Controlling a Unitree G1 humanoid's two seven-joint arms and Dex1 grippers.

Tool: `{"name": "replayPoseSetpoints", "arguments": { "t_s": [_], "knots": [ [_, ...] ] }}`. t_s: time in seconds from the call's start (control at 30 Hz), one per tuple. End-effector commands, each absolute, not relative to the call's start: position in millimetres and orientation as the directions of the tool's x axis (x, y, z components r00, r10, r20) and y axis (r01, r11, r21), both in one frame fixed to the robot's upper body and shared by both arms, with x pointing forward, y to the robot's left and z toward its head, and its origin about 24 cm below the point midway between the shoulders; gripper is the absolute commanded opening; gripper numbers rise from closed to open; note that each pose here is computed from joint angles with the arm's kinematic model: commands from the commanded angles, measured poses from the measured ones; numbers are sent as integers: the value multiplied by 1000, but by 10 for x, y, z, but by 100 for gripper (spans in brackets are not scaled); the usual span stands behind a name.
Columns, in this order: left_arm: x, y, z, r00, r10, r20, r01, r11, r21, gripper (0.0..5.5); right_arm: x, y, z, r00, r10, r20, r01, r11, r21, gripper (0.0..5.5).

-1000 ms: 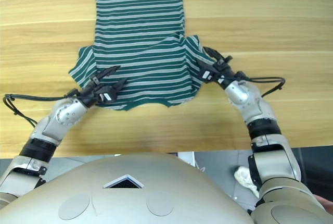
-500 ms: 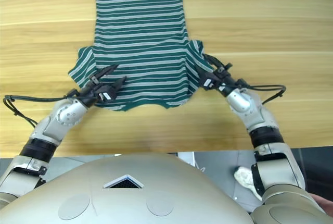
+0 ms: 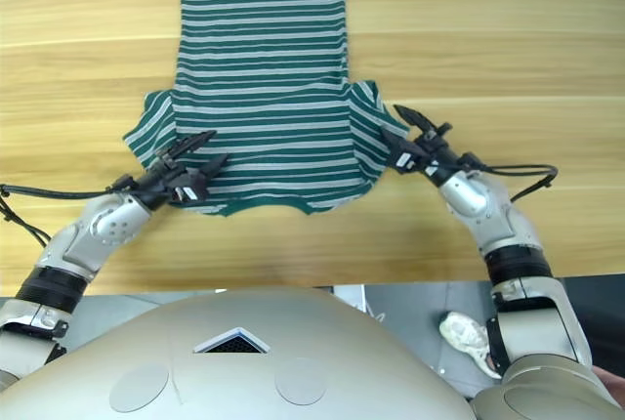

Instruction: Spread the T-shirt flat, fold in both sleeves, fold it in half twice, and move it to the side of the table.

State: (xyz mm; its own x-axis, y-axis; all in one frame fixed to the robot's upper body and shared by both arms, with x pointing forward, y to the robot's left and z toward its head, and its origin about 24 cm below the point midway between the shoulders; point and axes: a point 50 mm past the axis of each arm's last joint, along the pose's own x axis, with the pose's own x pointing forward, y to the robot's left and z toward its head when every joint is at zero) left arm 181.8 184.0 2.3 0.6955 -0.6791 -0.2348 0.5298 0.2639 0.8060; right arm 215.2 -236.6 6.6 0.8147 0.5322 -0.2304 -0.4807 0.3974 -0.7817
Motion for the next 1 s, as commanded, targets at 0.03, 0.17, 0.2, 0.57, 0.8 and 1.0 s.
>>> {"name": "replayPoseSetpoints", "arguments": {
  "t_s": [0.03, 0.17, 0.2, 0.57, 0.8, 1.0],
  "knots": [
    [1882, 1793, 422, 745, -666, 32, 335, 415, 846, 239, 2162, -2150, 822, 774, 576, 264, -343, 731, -589, 231],
    [1863, 1876, 981, 752, -589, 296, 72, 520, 851, 239, 2070, -2068, 1146, 703, 577, 416, -408, 806, -429, 231],
    [1835, 1978, 1093, 772, -545, 328, -6, 510, 860, 239, 2055, -2040, 1139, 694, 596, 404, -425, 792, -438, 231],
    [1103, 2913, 451, 849, -203, -488, 516, 125, 847, 239, 2167, -2076, 690, 772, 616, 156, -438, 694, -571, 231],
    [1157, 2820, 259, 705, -262, -658, 689, 38, 723, 239, 2160, -2049, 692, 749, 650, 133, -460, 653, -602, 231],
    [1480, 2800, 104, 732, -253, -632, 646, -34, 762, 239, 2066, -2121, 626, 762, 640, 103, -464, 649, -603, 231]
  ]
}}
